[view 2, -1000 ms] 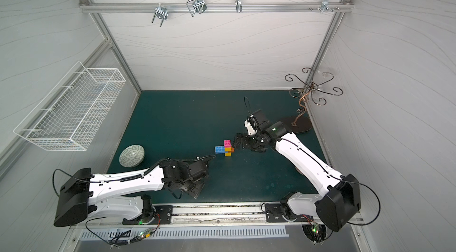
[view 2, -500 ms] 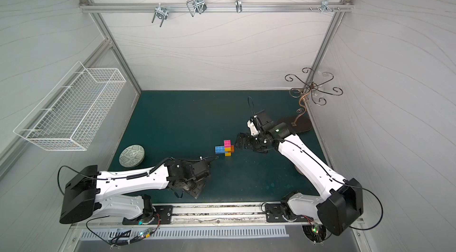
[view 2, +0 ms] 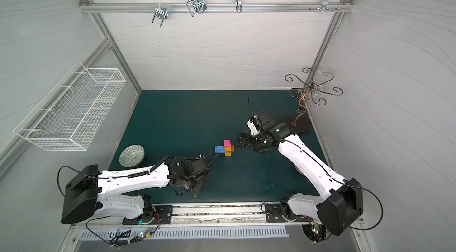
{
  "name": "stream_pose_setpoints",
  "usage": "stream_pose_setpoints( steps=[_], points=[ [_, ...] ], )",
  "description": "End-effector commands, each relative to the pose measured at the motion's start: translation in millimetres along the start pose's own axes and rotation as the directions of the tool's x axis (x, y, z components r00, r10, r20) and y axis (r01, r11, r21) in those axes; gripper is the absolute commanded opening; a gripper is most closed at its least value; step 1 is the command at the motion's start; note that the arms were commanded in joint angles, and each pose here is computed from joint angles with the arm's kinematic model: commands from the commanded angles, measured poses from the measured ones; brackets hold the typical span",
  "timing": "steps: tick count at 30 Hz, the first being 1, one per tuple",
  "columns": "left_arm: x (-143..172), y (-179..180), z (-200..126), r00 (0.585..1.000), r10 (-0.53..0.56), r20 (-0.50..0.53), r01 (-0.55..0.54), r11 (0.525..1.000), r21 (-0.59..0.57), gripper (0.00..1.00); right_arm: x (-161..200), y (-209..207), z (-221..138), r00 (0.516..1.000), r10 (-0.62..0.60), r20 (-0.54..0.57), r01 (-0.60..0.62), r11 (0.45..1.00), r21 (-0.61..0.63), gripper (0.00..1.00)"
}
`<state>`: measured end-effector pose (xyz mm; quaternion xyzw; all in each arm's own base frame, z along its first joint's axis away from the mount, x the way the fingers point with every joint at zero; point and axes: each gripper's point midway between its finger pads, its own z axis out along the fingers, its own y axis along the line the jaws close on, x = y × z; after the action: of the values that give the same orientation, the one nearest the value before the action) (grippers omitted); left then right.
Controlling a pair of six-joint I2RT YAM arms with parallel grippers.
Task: Assemble the number 4 with lego
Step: Pick up the lego brick from the center of the board.
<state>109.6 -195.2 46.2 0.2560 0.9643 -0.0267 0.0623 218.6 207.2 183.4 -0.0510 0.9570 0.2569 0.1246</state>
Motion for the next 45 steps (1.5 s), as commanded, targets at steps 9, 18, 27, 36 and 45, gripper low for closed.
stream_pose_setpoints(
  steps=[9,18,27,36,45],
  points=[
    [-4.2,-2.6,-0.3,1.0,0.003,-0.016,-0.002,1.0,0.013,0.4,1.1,-0.4,2.1,1.0,0.008,-0.009,-0.008,1.0,-0.008,0.99],
    [-4.4,-1.0,0.6,1.0,0.003,-0.026,-0.002,1.0,0.005,0.3,0.3,-1.4,0.6,1.0,0.009,-0.002,-0.009,1.0,-0.008,0.99],
    [-15.7,18.1,-12.4,0.99,-0.141,0.005,0.141,0.989,0.042,0.0,-3.6,3.0,11.2,0.999,-0.02,-0.028,0.019,0.999,-0.043,0.99],
    [-61.9,49.2,-55.5,0.946,-0.302,0.113,0.301,0.953,0.031,0.0,-20.6,12.7,28.7,0.997,-0.065,-0.039,0.063,0.996,-0.07,0.99],
    [-121.4,38.8,-92.7,0.904,-0.388,0.179,0.377,0.921,0.097,0.0,-39.0,22.2,47.2,0.995,-0.093,-0.025,0.091,0.993,-0.073,0.71]
  ],
)
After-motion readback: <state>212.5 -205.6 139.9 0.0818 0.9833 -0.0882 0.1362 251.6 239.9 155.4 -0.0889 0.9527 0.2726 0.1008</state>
